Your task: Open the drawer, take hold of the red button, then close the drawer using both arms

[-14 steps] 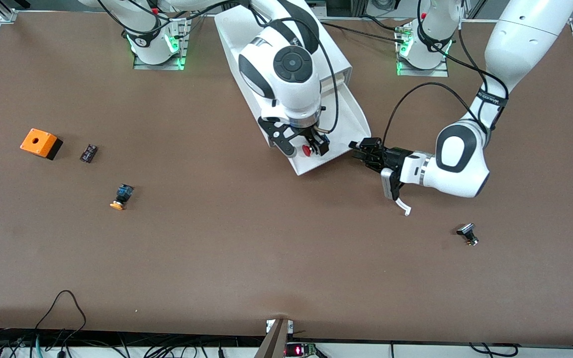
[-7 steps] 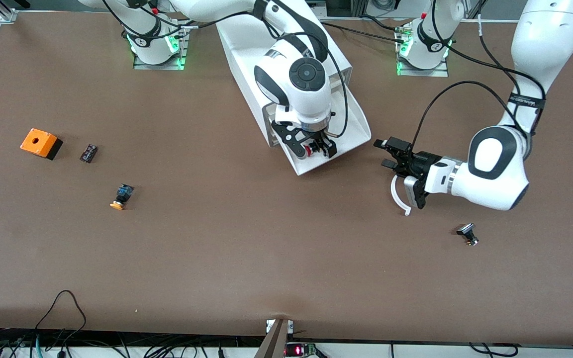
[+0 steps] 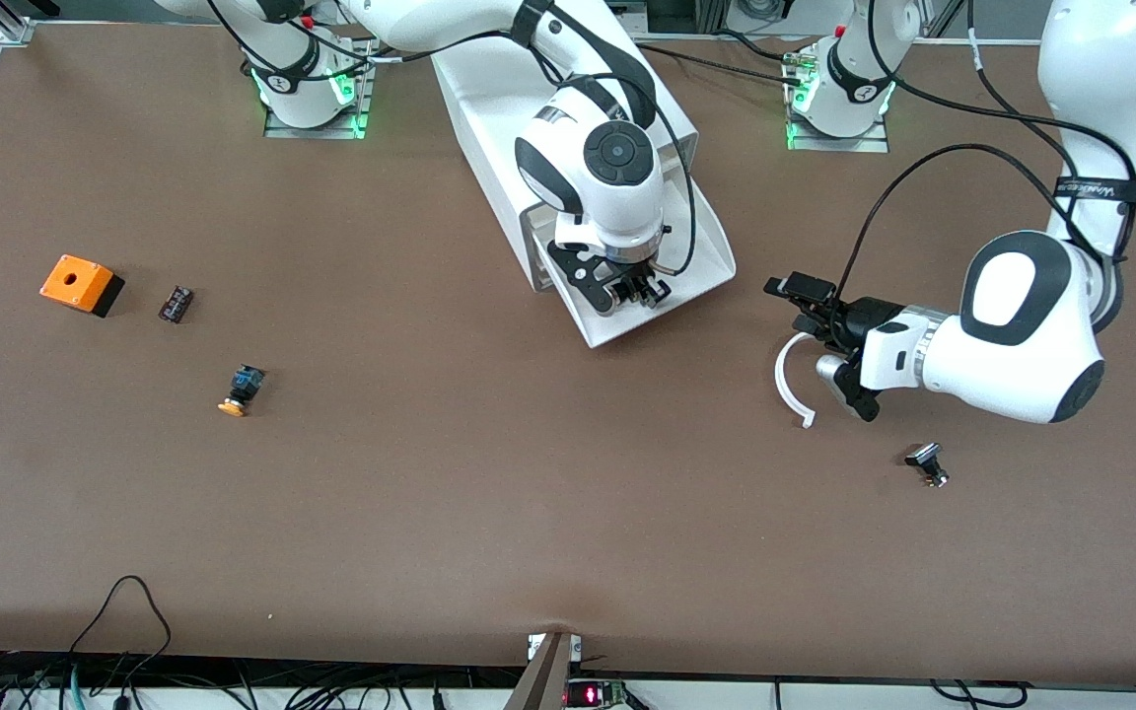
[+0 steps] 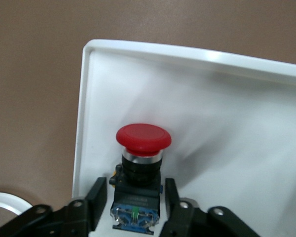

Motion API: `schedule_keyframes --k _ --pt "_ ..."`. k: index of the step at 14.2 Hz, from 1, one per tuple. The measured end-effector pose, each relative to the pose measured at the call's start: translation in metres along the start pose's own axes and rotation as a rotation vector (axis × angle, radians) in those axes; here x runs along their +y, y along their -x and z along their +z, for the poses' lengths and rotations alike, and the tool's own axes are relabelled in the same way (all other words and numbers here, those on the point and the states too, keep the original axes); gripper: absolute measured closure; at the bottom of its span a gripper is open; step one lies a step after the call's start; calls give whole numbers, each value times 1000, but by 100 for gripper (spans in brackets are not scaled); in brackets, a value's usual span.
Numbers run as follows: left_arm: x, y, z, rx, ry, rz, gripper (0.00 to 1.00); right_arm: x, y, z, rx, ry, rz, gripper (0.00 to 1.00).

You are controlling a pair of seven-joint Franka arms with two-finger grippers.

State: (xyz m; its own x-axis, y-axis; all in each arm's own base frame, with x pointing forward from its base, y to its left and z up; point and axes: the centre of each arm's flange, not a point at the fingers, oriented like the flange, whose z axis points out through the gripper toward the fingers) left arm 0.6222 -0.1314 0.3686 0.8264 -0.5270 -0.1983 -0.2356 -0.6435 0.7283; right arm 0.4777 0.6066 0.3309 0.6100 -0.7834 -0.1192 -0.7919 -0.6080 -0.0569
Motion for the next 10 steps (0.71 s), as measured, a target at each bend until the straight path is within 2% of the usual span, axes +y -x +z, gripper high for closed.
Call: schedule_keyframes --k 1,3,6,8,10 --pt "8 0 -10 -5 -24 -31 0 0 0 -1 0 -2 -1 59" --pt "23 2 -27 -21 -86 -76 0 0 0 -1 1 5 0 59" --pt "51 2 -39 -61 -250 -133 0 -6 -10 -27 14 3 -25 59" --pt "82 0 -40 -84 -387 -164 0 -13 -37 -64 16 -15 -53 59" --pt "105 -1 -37 -112 -523 -165 0 -17 -82 -104 19 -34 -108 59"
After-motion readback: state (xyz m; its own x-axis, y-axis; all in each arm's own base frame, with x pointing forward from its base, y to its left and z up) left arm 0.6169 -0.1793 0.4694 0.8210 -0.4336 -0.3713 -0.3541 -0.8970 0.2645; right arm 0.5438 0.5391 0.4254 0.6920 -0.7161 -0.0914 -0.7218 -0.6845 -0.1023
